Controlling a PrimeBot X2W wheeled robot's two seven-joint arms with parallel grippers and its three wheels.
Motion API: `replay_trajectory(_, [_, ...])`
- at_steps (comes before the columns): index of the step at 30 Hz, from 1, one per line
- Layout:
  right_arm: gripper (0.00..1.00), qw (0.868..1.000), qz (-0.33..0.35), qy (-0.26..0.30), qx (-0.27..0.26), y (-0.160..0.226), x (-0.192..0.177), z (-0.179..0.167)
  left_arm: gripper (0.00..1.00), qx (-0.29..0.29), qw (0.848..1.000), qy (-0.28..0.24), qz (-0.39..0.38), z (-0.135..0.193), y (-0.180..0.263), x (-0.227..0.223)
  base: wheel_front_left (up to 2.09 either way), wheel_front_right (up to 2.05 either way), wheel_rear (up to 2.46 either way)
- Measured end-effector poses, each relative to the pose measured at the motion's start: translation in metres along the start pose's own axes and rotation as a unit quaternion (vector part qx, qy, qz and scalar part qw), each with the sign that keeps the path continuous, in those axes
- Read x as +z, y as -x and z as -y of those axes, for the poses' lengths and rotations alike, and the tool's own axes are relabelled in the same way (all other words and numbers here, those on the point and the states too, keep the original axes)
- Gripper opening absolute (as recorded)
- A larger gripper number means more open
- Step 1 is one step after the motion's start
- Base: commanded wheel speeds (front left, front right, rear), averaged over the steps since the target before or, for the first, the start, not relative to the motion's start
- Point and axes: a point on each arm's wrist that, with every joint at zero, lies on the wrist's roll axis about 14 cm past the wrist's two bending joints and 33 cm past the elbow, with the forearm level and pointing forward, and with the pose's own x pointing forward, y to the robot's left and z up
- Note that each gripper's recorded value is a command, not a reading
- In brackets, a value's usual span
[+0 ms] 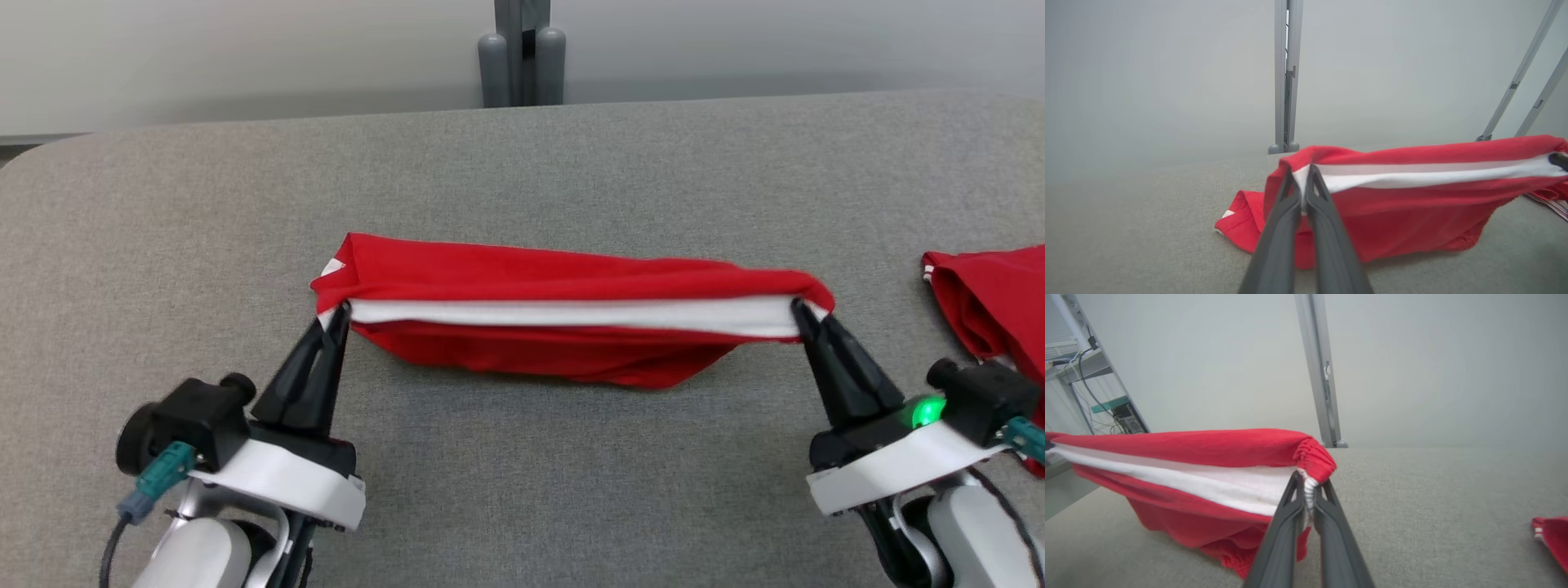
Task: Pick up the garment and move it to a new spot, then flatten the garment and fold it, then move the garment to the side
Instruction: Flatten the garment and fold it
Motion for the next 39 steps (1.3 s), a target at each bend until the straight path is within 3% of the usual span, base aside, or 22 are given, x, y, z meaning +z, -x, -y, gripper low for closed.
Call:
replay_trajectory(5, [0.00, 0.992, 0.123, -0.001, 0.024, 0.005, 0.084, -0.017, 0.00, -0.021, 0.993, -0.028, 0.114, 0.012, -0.001, 0.083, 0.00, 0.00, 0.00])
replay_trajectory(10, [0.00, 0.976, 0.213, 0.011, 0.052, 0.020, 0.157, -0.037, 0.00, -0.036, 0.969, -0.056, 0.237, 0.028, 0.018, 0.168, 0.00, 0.00, 0.00])
replay_trajectory(15, [0.00, 0.962, 0.265, 0.008, 0.070, 0.042, 0.201, -0.054, 0.00, -0.052, 0.937, -0.073, 0.337, 0.048, 0.052, 0.231, 0.00, 0.00, 0.00])
replay_trajectory(18, [0.00, 0.960, 0.270, 0.001, 0.073, 0.051, 0.209, -0.061, 0.00, -0.068, 0.927, -0.080, 0.361, 0.061, 0.068, 0.248, 0.00, 0.00, 0.00])
replay_trajectory(25, [0.00, 0.965, 0.252, -0.013, 0.069, 0.051, 0.201, -0.062, 0.00, -0.080, 0.929, -0.080, 0.353, 0.070, 0.065, 0.250, 0.00, 0.00, 0.00])
replay_trajectory(29, [0.00, 0.971, 0.230, 0.000, 0.068, 0.032, 0.193, -0.055, 0.00, -0.083, 0.938, -0.068, 0.329, 0.065, 0.042, 0.241, 0.00, 0.00, 0.00])
replay_trajectory(39, [0.00, 0.984, 0.164, 0.041, 0.056, -0.072, 0.171, -0.013, 0.00, -0.084, 0.969, -0.050, 0.227, 0.035, -0.086, 0.209, 0.00, 0.00, 0.00])
